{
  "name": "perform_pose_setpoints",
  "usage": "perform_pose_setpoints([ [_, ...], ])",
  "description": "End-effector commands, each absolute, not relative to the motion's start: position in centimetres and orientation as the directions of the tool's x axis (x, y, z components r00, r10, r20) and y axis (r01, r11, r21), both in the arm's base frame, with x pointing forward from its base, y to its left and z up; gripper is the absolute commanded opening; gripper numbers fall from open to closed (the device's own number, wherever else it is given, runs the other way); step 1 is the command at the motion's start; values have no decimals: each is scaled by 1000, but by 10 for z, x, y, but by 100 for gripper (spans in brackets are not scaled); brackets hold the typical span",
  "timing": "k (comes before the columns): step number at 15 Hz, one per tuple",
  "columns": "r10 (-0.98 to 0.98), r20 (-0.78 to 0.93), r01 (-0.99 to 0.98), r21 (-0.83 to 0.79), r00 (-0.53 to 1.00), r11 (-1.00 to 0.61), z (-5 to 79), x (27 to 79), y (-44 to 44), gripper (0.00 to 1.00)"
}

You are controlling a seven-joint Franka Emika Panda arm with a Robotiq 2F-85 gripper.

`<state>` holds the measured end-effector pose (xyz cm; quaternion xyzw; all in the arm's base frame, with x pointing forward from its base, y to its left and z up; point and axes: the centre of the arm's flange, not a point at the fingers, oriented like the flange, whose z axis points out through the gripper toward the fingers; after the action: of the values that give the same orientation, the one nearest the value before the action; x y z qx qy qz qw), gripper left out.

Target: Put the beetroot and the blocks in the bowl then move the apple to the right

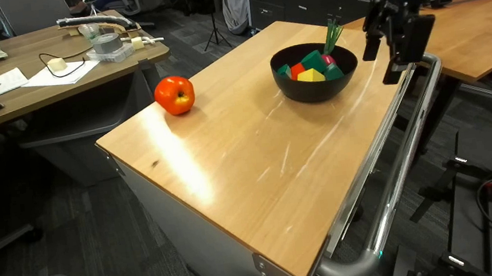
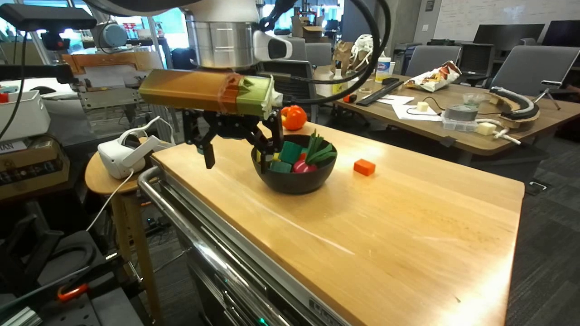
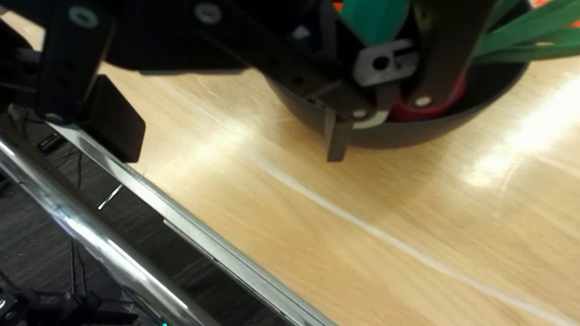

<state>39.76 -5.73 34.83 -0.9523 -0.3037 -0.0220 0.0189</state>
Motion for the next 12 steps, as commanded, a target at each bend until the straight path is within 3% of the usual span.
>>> perform_pose_setpoints([
  [1, 626, 146, 622, 76, 766, -779, 401, 334, -97, 100],
  [5, 703, 201, 660, 244, 683, -711, 481, 326, -97, 100],
  [6, 655, 160, 631, 179, 738, -755, 433, 347, -108, 100],
  [12, 683, 201, 643, 234, 702, -729, 471, 328, -99, 100],
])
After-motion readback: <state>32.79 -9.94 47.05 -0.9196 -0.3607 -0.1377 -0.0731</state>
